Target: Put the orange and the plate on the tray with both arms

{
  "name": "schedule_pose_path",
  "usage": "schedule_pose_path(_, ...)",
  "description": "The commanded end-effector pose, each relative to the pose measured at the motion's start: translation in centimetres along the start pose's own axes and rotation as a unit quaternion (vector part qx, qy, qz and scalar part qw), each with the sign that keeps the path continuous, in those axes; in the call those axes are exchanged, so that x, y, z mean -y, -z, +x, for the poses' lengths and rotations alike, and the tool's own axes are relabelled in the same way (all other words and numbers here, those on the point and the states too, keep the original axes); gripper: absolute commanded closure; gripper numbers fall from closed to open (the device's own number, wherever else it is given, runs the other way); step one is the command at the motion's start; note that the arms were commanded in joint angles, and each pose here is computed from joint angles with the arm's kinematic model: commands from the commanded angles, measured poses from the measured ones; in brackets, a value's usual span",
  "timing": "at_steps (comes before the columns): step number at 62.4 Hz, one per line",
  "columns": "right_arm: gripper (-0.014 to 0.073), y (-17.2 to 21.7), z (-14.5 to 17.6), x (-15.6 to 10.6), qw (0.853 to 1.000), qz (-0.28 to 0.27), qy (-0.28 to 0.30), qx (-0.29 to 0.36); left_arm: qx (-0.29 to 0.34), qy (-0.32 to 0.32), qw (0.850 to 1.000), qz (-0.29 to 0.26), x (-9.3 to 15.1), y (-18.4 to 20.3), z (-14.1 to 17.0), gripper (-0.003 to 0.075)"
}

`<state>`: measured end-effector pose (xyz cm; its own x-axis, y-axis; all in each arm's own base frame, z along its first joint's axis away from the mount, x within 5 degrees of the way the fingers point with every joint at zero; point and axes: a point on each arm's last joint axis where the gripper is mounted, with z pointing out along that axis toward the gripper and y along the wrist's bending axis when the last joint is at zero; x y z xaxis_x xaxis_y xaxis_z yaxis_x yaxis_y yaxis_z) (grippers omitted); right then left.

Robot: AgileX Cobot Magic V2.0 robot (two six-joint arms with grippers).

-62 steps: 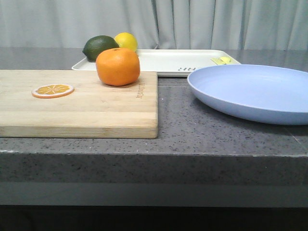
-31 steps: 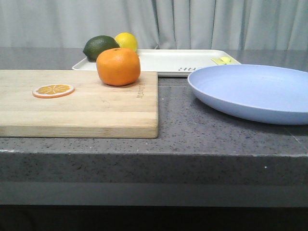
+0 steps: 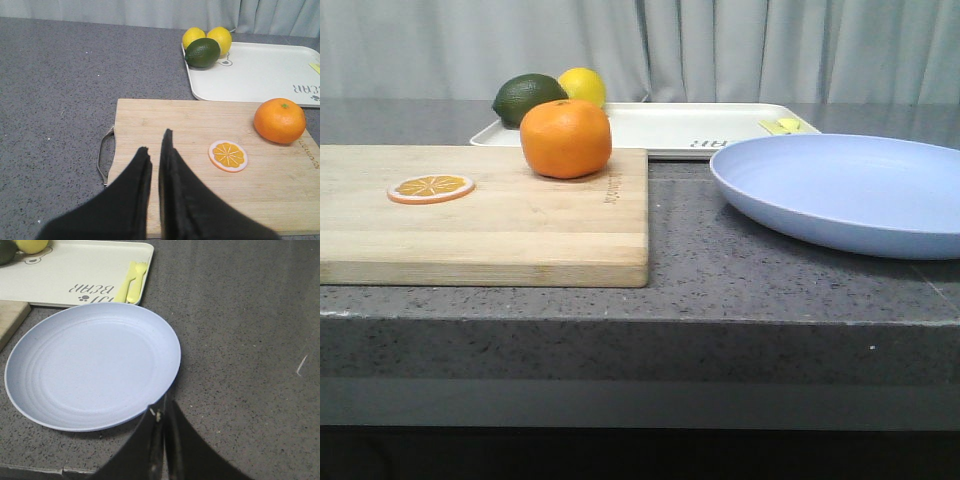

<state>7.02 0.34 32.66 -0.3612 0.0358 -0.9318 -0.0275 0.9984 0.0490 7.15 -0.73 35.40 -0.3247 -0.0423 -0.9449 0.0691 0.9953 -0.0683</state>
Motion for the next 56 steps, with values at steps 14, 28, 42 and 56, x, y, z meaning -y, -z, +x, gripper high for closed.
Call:
schedule_pose_path(14, -0.0015, 0.3, -1.5, -0.1, 0.999, -0.001, 0.013, 0.041, 0.042, 0.007, 0.999, 0.001, 0.1, 0.1, -1.4, 0.0115)
schedule_pose_path(28, -0.0018, 0.3, -1.4, -0.1, 0.999, -0.001, 0.013, 0.032, 0.031, -0.003, 0.999, 0.020, 0.4, -0.6, -1.8, 0.0113)
schedule_pose_path(42, -0.0018, 0.3, -1.3, -0.1, 0.999, -0.001, 0.013, 0.029, -0.015, -0.058, 0.992, 0.113, 2.7, -3.2, -2.9, 0.0113)
schedule_pose_path(56, -0.0018, 0.3, -1.2, -0.1, 1.000, 0.000, 0.013, 0.024, -0.062, -0.100, 0.978, 0.171, 6.0, -7.5, -4.4, 0.0113)
